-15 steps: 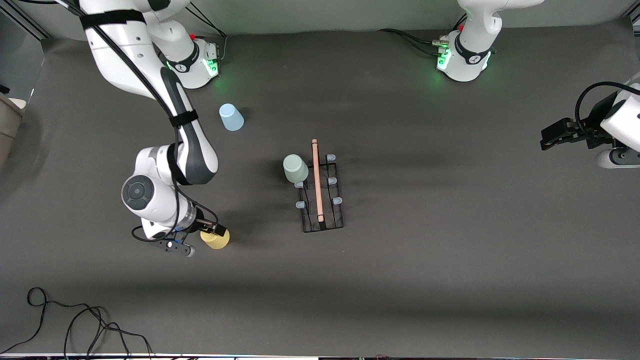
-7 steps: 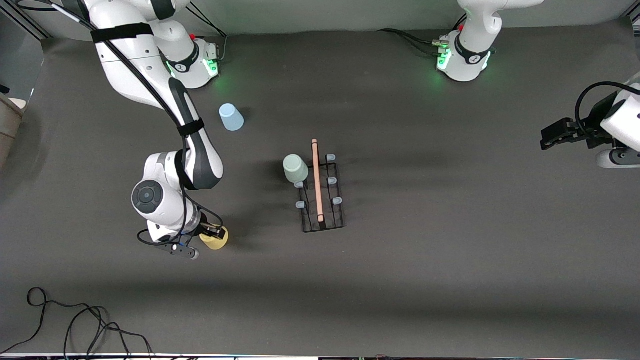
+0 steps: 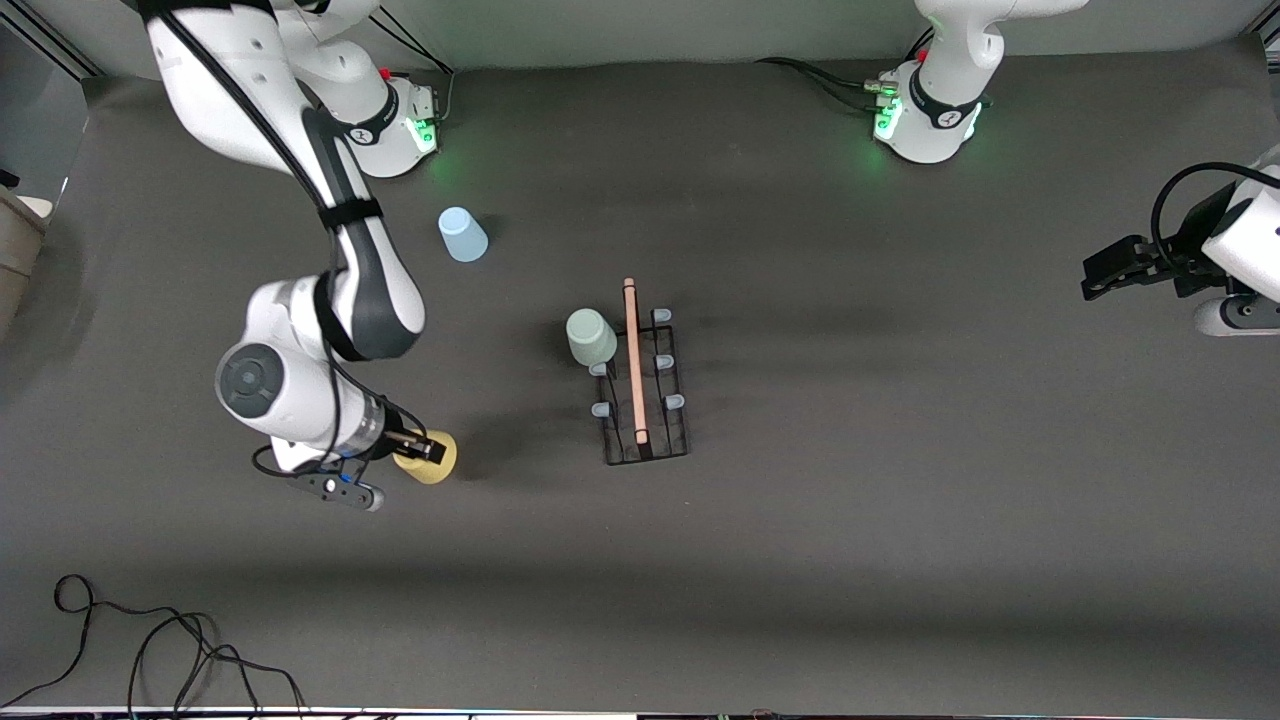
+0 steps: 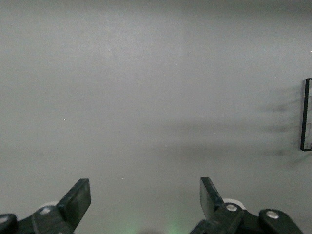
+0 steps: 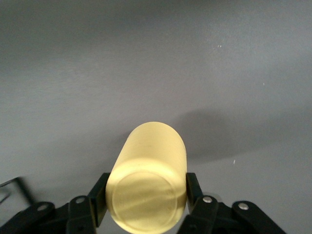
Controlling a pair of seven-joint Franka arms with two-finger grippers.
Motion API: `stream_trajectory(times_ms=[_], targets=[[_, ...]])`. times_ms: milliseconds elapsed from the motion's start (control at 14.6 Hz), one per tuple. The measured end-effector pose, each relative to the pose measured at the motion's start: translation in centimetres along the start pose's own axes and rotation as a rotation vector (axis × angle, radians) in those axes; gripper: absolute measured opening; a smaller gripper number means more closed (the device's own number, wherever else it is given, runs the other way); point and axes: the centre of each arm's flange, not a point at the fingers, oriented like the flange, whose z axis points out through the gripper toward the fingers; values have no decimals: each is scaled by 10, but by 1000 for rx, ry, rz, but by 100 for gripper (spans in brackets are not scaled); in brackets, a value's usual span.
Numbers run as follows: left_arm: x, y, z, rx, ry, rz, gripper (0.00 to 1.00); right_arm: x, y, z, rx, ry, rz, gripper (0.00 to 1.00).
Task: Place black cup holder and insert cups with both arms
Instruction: 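Carry the yellow cup with the right gripper and lower it onto a rack peg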
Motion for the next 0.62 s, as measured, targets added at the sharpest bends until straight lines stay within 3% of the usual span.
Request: stream_trajectory(times_ms=[342,616], targets=[[0,0,0,0,0,1,100,-50,-89,-61,51,8,165,66],[0,0,0,0,0,1,100,-107,-162,-64,69,16,284,66]])
